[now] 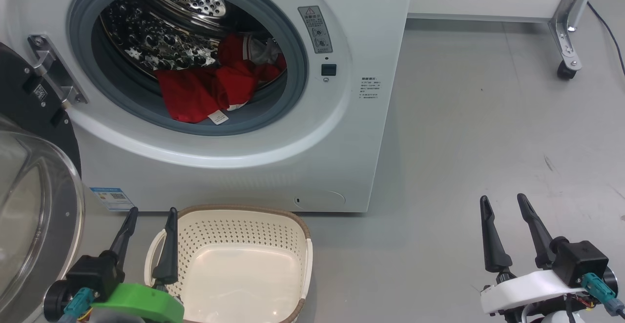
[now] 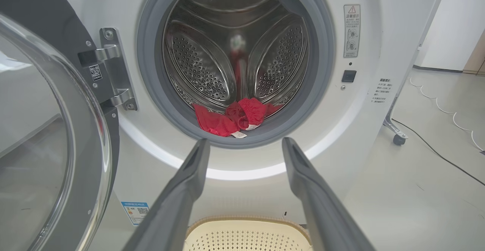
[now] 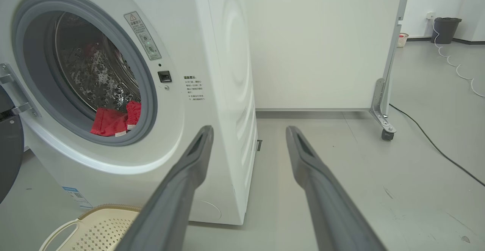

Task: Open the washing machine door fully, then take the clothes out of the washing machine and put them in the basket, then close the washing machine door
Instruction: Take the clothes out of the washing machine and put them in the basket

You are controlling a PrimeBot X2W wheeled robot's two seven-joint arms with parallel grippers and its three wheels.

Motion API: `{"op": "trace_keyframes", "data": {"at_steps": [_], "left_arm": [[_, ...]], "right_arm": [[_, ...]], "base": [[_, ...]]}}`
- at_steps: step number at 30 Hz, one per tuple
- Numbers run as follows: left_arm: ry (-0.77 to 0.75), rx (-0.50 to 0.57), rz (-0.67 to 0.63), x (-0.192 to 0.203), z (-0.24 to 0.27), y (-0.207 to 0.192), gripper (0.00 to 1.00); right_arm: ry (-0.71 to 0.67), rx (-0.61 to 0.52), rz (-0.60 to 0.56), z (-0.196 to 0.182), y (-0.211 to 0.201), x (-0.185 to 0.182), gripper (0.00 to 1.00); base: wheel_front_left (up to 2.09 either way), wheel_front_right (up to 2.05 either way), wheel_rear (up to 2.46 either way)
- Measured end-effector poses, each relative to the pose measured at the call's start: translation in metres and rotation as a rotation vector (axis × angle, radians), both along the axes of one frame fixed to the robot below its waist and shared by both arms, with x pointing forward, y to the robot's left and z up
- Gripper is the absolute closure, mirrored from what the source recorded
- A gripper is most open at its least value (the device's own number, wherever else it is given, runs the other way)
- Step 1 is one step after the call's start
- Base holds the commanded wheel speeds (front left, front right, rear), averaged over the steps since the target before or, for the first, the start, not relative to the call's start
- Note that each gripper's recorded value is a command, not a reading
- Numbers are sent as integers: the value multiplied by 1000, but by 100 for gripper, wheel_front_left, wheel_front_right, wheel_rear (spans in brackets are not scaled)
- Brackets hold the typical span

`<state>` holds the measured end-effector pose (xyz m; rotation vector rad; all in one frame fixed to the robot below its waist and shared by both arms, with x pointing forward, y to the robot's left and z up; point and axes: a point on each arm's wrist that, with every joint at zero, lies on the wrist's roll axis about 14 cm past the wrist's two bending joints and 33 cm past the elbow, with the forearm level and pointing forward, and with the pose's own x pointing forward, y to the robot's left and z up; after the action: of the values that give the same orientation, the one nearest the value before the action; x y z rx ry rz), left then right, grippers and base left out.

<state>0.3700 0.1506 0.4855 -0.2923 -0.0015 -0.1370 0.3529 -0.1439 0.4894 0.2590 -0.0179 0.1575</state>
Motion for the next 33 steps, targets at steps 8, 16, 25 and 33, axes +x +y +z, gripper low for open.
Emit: {"op": "trace_keyframes", "data": {"at_steps": [8, 16, 25, 33], "left_arm": [[2, 0, 0, 0, -1, 0, 0], [5, -1, 1, 2, -2, 0, 0], [39, -1, -8, 9, -14, -2, 0], [79, 19, -29, 21, -30, -3, 0]], "right_arm": [[2, 0, 0, -1, 0, 0, 0], [9, 0, 1, -3, 1, 1, 0], [40, -2, 23, -13, 8, 5, 0], [65, -8, 27, -22, 8, 11, 0]], "base": [[0, 0, 0], [0, 0, 0], [0, 0, 0], [0, 0, 0]]}}
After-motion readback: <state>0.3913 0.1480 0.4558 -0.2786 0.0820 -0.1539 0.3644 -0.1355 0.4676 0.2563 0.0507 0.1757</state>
